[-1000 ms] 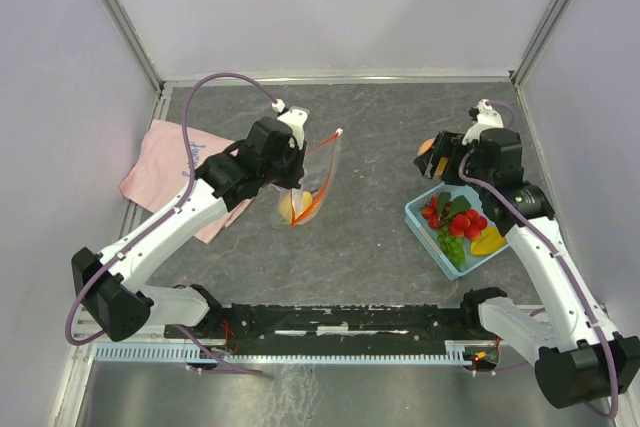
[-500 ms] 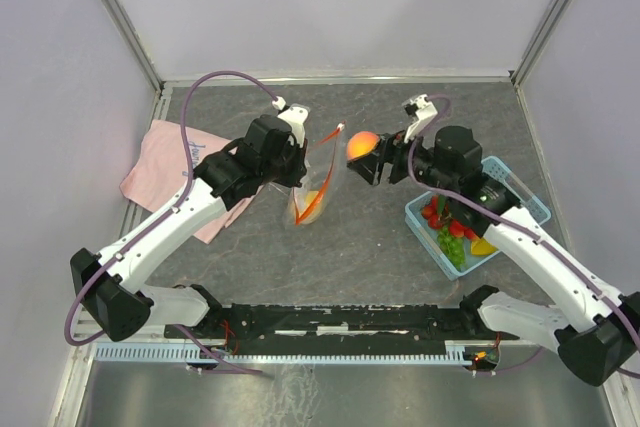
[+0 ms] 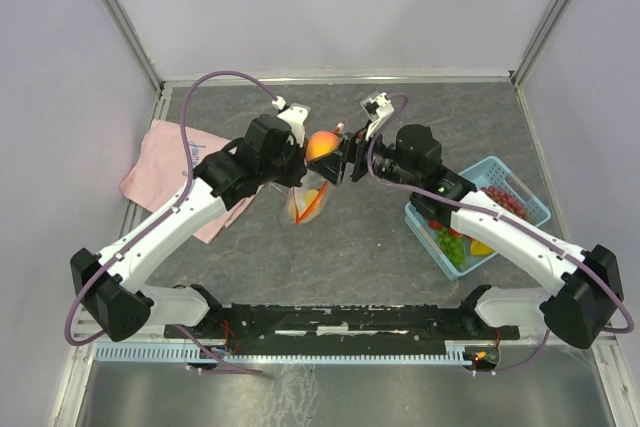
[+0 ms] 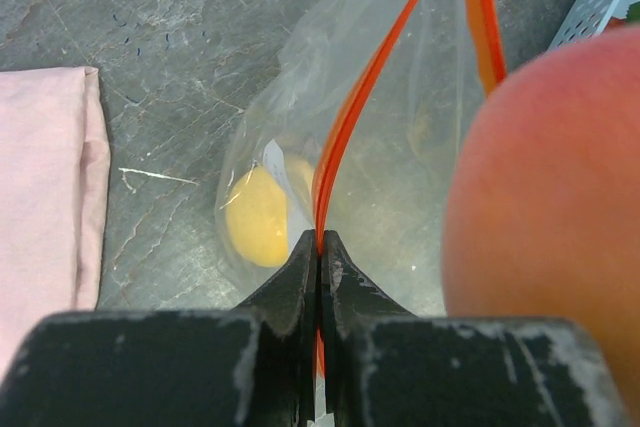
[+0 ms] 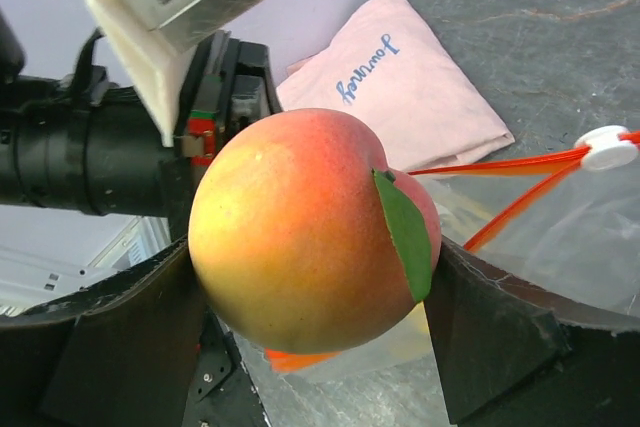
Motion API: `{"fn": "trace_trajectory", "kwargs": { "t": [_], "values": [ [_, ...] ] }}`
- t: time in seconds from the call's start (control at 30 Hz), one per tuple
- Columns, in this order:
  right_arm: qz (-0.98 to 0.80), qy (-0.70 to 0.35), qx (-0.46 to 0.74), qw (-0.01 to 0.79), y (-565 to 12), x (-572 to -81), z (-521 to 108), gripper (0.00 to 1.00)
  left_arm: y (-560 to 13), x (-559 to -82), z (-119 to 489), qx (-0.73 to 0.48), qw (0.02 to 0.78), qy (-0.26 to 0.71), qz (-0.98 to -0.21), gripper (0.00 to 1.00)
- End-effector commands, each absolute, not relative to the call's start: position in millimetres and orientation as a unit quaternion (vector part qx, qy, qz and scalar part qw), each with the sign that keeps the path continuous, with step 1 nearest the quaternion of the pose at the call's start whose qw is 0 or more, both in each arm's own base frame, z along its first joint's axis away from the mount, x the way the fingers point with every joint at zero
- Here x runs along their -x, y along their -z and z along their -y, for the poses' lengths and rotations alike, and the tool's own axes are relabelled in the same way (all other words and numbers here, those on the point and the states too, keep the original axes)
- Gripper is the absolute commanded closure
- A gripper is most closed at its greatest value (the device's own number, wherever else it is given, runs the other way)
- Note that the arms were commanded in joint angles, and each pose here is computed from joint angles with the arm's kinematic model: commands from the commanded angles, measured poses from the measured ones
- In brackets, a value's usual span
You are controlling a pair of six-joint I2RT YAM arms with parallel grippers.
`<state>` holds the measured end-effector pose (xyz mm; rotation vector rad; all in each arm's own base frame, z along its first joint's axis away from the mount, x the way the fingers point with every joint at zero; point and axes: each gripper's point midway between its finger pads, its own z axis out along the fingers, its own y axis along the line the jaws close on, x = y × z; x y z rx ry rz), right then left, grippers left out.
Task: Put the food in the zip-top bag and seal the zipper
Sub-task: Place the fake fruit in the zipper food storage bag.
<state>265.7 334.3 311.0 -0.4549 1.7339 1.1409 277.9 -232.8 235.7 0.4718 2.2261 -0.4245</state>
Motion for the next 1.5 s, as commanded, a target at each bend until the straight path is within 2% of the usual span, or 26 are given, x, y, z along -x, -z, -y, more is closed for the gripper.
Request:
{"fn": "trace_trajectory", "kwargs": {
  "t": [0.0, 0.3, 0.6, 0.73, 0.87, 1.1, 1.47],
  "values": [
    [-0.696, -0.468, 0.170, 0.517, -321.6, -279.6, -337.7, 0.34, -263.9, -278.9, 242.4, -0.188, 0.433, 0.201, -0.858, 0.97],
    [-0.761, -0.369, 0.166, 0.507, -253.5, -294.4, -315.4, 0.33, -267.7, -278.0, 242.4, -0.185, 0.438, 0.207, -0.855, 0.97],
    [-0.777, -0.360, 0.201, 0.476, -230.9, -293.2, -324.5, 0.29, -265.8, -275.6, 249.4, -0.190, 0.430, 0.224, -0.854, 0.97],
    [-0.787, -0.352, 0.196, 0.468, -222.1, -299.0, -327.2, 0.24, -265.4, -273.5, 252.2, -0.191, 0.426, 0.232, -0.853, 0.97],
    [-0.800, -0.332, 0.164, 0.472, -219.2, -310.6, -322.6, 0.13, -264.8, -270.9, 256.2, -0.194, 0.423, 0.246, -0.850, 0.97],
    [-0.804, -0.319, 0.129, 0.484, -222.9, -323.3, -320.0, 0.00, -259.7, -269.8, 256.6, -0.193, 0.418, 0.246, -0.853, 0.97],
    [-0.803, -0.322, 0.157, 0.477, -247.2, -311.2, -317.0, 0.00, -248.1, -276.4, 247.6, -0.177, 0.417, 0.215, -0.865, 0.97]
  ]
}}
